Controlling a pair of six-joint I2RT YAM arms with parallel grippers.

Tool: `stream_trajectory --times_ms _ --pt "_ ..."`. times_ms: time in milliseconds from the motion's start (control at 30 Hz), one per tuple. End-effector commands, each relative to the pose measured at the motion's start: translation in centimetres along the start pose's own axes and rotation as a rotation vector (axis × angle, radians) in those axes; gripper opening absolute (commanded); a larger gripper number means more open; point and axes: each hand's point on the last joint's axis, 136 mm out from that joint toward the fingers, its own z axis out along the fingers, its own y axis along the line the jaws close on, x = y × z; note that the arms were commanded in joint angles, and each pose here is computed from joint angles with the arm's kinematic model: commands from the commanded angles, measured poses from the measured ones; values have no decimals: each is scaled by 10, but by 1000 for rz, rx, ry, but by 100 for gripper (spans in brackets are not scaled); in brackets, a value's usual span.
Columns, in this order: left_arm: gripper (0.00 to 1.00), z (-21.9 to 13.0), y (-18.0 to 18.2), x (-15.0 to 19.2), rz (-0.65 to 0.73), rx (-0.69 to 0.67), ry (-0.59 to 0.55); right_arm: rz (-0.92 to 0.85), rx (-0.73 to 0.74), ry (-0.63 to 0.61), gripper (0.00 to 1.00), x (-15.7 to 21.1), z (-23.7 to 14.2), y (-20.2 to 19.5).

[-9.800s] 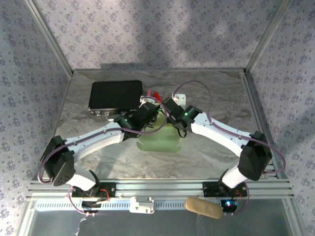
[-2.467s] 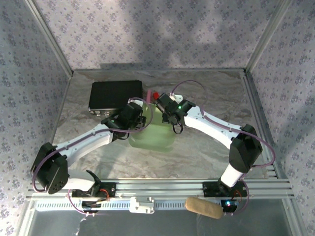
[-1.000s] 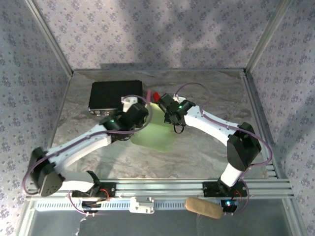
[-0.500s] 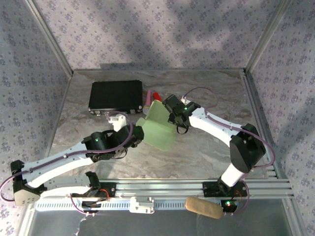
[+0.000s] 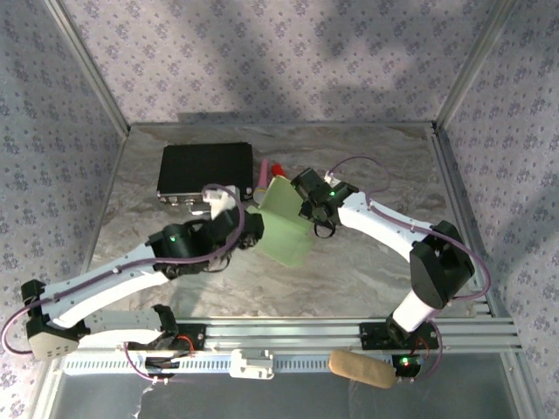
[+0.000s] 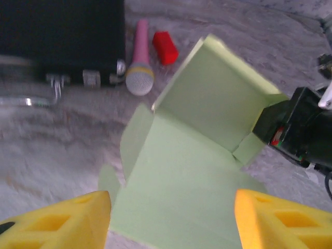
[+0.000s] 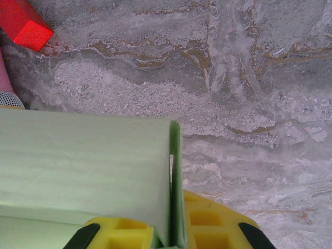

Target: Fold the paper box

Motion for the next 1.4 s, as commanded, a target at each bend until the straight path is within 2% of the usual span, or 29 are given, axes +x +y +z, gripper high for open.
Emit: stream_trajectory --times_ms 0,67,133,233,300,433,533,633,800,933,1200,1367 --pt "64 14 6 -4 256 18 62 -13 -1 -2 0 -2 -7 -5" --pt "67 18 -3 -14 376 21 33 -18 -8 6 0 -1 -6 -3" --pt "70 30 -4 -25 508 -54 17 -25 -20 12 0 -1 -7 2" --pt "73 57 -17 -29 696 -109 44 -38 -34 29 0 1 -8 8" --pt "73 79 -23 -27 761 -128 82 -44 -44 39 0 1 -8 12" --pt "73 119 -20 -23 768 -121 158 -52 -62 63 0 3 -9 17" --pt "72 135 -12 -21 790 -148 187 -56 -75 76 0 2 -10 19" --pt "71 146 -16 -29 789 -149 145 -56 -100 103 0 4 -10 22" --pt "67 158 -12 -29 769 -142 142 -61 -117 120 0 4 -11 25" --pt "60 164 -12 -27 768 -149 146 -59 -126 128 0 6 -10 25" --pt "37 169 -12 -29 785 -166 140 -55 -139 126 0 5 -14 26" --pt "34 175 -7 -26 793 -196 149 -48 -147 128 0 5 -15 26"
